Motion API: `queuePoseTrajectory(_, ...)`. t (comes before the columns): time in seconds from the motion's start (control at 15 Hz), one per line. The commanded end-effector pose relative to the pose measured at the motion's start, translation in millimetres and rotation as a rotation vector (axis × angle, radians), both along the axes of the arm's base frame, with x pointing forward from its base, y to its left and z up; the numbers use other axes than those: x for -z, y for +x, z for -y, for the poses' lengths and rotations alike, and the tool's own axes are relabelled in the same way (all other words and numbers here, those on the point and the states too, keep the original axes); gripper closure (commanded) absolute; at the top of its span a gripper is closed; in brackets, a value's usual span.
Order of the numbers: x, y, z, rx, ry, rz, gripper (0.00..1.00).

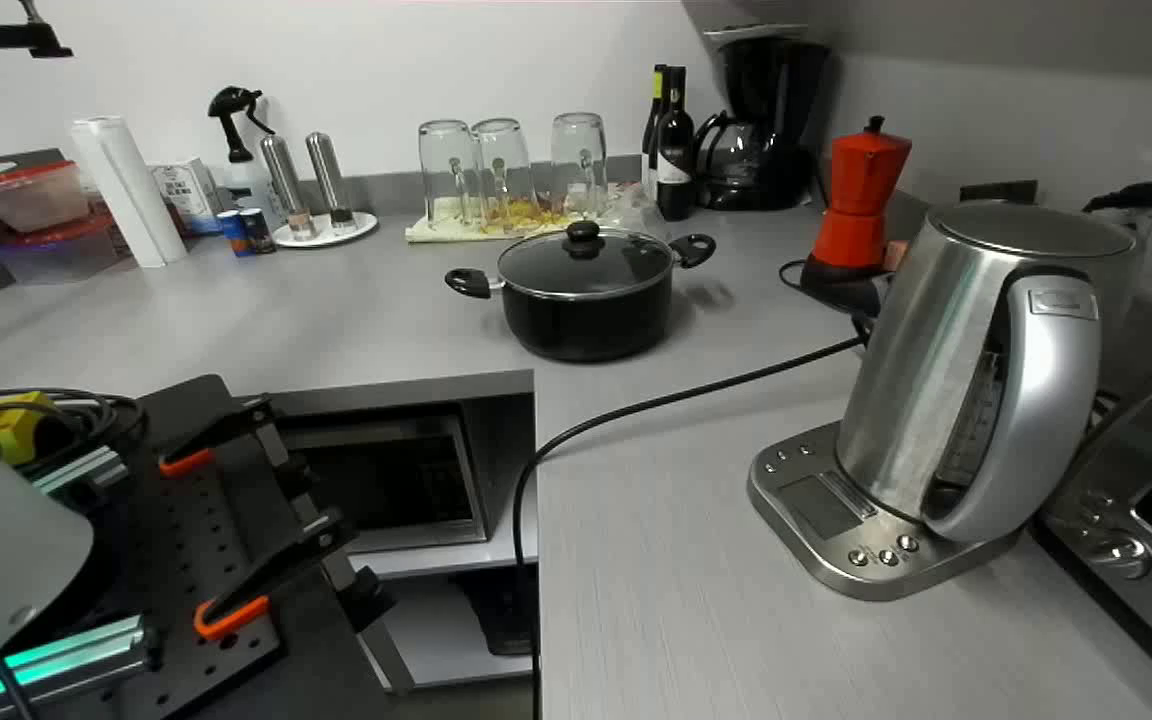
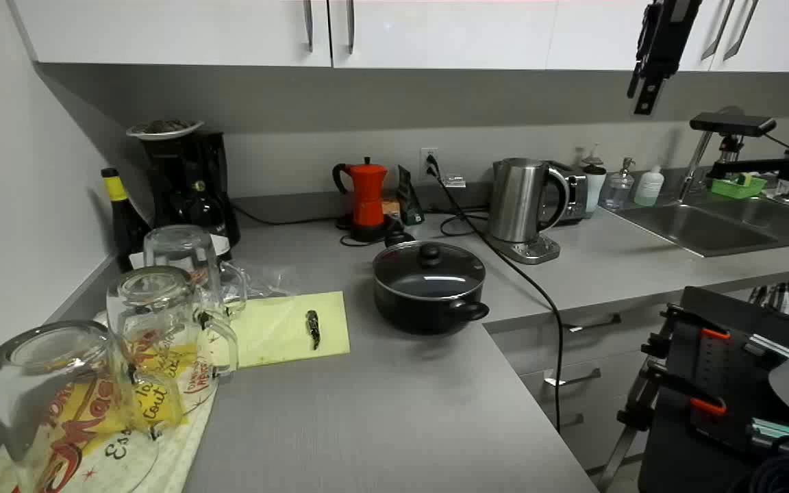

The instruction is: Take the lid off of the pot

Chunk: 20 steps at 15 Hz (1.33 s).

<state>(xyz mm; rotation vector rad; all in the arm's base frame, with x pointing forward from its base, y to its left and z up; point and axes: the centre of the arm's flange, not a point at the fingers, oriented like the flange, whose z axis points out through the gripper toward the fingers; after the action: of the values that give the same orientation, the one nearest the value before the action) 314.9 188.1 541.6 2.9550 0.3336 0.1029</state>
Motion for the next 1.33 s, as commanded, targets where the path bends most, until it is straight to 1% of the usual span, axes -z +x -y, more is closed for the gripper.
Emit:
queuePoseTrajectory(0.0,-0.7,0.0,-0.1,0.000,0.001,0.002,0.00)
queuePoseTrajectory(0.53,-1.5,-0.2,-0.2,-0.001,0.001,0.004,0.00)
queuePoseTrajectory(0.67,-0.1,6.0,7.0,-0.017,0.007,-0.008,0.00)
queuePoseTrajectory(0.93,1.1,33.5,33.4,-0.027,0.061,-0.009,0.00)
queuePoseTrajectory(1.27,15.1,85.6,69.9,-0.077,0.171,-0.005,0.00)
